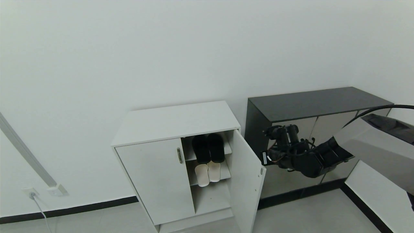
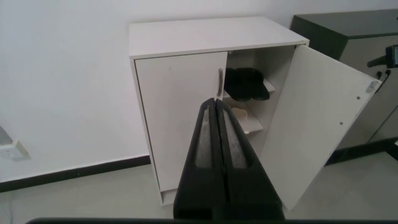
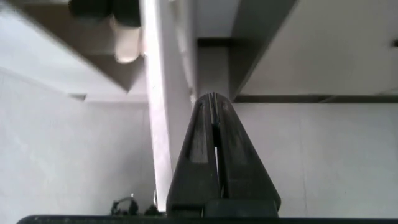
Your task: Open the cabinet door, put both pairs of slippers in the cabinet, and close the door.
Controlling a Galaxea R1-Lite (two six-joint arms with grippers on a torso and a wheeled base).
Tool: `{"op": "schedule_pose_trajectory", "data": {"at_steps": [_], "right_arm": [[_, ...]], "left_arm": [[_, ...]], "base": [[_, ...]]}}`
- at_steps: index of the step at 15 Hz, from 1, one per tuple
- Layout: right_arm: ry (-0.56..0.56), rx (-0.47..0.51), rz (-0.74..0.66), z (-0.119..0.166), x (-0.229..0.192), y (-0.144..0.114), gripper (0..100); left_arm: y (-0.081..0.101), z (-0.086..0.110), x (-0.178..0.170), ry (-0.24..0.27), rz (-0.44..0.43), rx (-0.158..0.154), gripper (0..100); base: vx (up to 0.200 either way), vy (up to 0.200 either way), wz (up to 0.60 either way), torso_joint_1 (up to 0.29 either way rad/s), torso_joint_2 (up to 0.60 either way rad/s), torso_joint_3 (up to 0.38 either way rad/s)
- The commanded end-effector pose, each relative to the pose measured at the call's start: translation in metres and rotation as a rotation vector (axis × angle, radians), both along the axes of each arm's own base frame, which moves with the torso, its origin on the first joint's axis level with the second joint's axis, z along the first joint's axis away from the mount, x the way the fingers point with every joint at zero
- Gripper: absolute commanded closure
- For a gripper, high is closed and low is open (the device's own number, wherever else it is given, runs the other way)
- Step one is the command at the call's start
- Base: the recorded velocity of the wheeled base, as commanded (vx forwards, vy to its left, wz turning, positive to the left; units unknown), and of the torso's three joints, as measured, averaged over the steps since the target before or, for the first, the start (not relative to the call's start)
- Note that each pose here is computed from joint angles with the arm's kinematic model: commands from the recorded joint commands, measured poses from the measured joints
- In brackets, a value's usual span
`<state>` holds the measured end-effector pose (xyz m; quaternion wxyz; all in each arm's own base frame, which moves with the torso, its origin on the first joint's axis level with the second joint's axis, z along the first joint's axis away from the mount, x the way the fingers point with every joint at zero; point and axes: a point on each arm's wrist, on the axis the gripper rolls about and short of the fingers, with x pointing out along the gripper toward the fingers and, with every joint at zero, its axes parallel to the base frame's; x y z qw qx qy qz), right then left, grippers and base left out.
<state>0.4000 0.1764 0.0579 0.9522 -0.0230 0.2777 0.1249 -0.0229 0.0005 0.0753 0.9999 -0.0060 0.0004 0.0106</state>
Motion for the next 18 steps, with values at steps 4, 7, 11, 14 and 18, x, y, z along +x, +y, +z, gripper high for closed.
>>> {"op": "schedule_pose_trajectory", "data": {"at_steps": [4, 7, 11, 14, 18], "right_arm": [[0.053, -0.022, 0.092, -0.020, -0.023, 0.034, 100], [0.015, 0.026, 0.156, -0.010, -0.044, 0.060, 100], [-0.041, 0.096, 0.213, 0.024, -0.064, 0.063, 100], [-0.109, 0.111, 0.222, 0.049, -0.072, 0.052, 100], [-0.106, 0.079, 0.230, 0.046, -0.077, 0.047, 100]], "left_arm": [[0.000, 0.000, 0.000, 0.001, 0.000, 0.000, 100], [0.000, 0.000, 0.000, 0.001, 0.002, 0.000, 100], [0.000, 0.000, 0.000, 0.001, 0.000, 0.000, 100], [0.000, 0.000, 0.000, 0.001, 0.002, 0.000, 100], [0.000, 0.000, 0.000, 0.001, 0.002, 0.000, 100]], "base": [[0.000, 0.000, 0.00, 0.000, 0.00, 0.000], [0.000, 0.000, 0.00, 0.000, 0.00, 0.000], [0.000, 0.000, 0.00, 0.000, 0.00, 0.000], [0.000, 0.000, 0.00, 0.000, 0.00, 0.000], [0.000, 0.000, 0.15, 0.002, 0.00, 0.001]]}}
